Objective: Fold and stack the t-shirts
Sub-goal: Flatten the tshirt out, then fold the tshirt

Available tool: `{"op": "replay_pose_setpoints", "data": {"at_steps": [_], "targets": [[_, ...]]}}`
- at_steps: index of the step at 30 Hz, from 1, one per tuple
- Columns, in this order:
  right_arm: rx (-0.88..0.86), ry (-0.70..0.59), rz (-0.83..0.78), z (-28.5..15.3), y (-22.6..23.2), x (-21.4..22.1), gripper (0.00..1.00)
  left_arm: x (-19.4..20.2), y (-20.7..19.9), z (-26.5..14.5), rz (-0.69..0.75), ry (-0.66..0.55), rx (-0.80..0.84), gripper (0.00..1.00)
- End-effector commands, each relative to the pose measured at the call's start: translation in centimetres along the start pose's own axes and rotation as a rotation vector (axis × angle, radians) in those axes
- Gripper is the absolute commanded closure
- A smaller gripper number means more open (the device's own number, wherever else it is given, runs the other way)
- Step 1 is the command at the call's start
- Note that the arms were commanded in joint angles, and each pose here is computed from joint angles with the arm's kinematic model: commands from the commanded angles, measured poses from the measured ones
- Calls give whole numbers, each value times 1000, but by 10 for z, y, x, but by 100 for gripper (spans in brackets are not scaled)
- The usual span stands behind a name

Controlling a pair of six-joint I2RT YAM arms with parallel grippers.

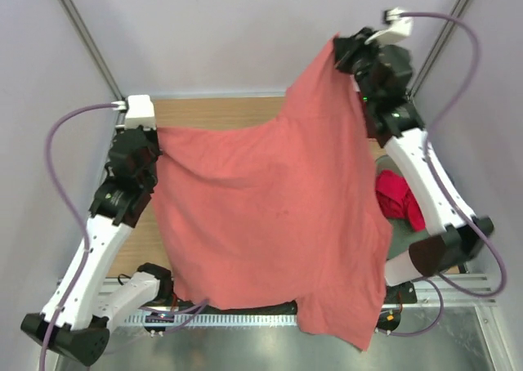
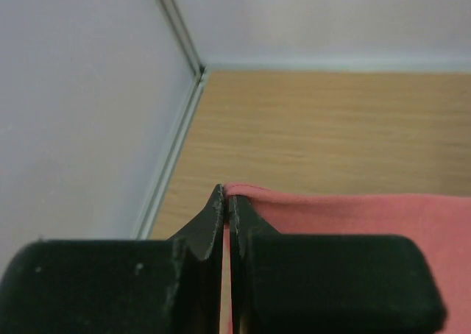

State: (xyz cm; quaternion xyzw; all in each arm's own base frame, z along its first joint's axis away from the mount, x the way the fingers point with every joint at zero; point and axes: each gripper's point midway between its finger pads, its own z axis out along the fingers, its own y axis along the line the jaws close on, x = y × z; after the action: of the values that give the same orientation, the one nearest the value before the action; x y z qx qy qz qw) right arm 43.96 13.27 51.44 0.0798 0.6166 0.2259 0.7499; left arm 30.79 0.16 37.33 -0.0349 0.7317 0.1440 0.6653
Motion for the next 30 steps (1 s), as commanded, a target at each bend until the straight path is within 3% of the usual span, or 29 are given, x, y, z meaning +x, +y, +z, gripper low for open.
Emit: {"op": "replay_pose_setpoints", "data": {"at_steps": [1, 6, 9, 10, 11, 13, 14, 17, 22, 30], "targets": [[29, -38, 18, 29, -18, 29, 99, 3, 19, 26, -9, -26, -135, 100], [95, 111, 8, 78, -58, 130, 99, 76, 26, 86, 5, 154, -153, 100], [94, 162, 10, 104, -65, 158, 99, 108, 29, 123, 10, 243, -154, 100], [114, 216, 6, 116, -79, 193, 99, 115, 37, 133, 16, 264, -167, 100], [102, 197, 19, 128, -76, 187, 99, 141, 35, 151, 47, 329, -164, 100], [117, 278, 18, 143, -90, 235, 99, 143, 33, 174, 44, 347, -154, 100], [100, 248, 19, 155, -82, 222, 99, 166, 29, 186, 59, 410, -141, 100], [112, 278, 26, 174, -89, 246, 99, 178, 19, 214, 71, 449, -113, 100], [131, 306, 15, 184, -99, 259, 99, 179, 11, 239, 62, 457, -97, 100], [170, 414, 26, 160, -105, 264, 99, 197, 15, 239, 116, 530, -117, 100]]}}
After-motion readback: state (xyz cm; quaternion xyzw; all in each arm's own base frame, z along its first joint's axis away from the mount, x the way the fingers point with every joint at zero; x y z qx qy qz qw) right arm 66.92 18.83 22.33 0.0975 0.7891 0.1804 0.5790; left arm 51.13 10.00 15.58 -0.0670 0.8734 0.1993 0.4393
